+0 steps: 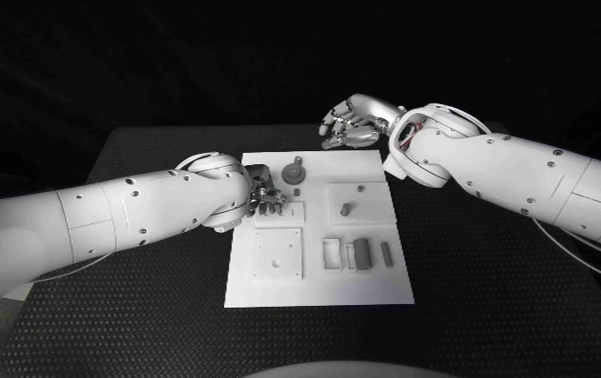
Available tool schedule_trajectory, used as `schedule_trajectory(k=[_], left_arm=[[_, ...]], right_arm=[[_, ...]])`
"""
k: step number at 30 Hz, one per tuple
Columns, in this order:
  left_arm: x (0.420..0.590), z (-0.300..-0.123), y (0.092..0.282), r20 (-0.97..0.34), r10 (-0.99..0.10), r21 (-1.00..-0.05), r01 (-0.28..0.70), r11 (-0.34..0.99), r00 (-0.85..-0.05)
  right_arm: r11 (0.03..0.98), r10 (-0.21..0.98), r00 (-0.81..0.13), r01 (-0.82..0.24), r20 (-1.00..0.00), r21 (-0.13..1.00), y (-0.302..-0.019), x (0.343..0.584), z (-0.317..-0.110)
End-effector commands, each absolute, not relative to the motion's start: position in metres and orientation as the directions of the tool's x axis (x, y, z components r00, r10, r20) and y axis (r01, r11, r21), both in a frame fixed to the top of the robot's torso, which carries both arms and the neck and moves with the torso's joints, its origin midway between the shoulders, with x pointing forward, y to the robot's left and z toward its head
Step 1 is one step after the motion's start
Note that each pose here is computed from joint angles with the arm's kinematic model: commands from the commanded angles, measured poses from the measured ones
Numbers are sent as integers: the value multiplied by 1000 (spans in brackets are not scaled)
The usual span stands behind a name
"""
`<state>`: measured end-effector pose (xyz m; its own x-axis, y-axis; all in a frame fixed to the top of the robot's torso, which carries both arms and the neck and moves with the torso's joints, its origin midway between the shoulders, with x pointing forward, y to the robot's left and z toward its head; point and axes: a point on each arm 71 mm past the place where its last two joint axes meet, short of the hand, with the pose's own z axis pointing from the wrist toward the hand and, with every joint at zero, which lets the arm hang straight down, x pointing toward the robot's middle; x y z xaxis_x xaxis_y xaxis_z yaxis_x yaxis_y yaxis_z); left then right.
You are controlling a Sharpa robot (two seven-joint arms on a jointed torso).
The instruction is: Assemble the parts on the task board
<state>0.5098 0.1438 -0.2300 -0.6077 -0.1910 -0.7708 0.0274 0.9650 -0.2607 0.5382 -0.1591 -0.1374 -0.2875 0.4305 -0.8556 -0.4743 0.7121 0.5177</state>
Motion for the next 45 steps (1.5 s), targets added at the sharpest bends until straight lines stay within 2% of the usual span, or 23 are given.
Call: schedule_trajectory(k=[1,19,40,45], left_arm=[[509,-230,141,-773,-167,-250,52,967,-612],[509,-230,143,-777,-178,-262,54,964,-604],[512,-224,148,-811,-255,-321,35,947,-526],[512,-222,148,-848,-210,-283,82,956,-486]], right_arm=[[707,424,-302,-479,-854,521,-158,538,-138],[708,421,-310,-476,-852,522,-159,537,-138],[711,413,-339,-460,-845,532,-160,535,-147],[712,414,-342,-455,-844,534,-162,534,-149]])
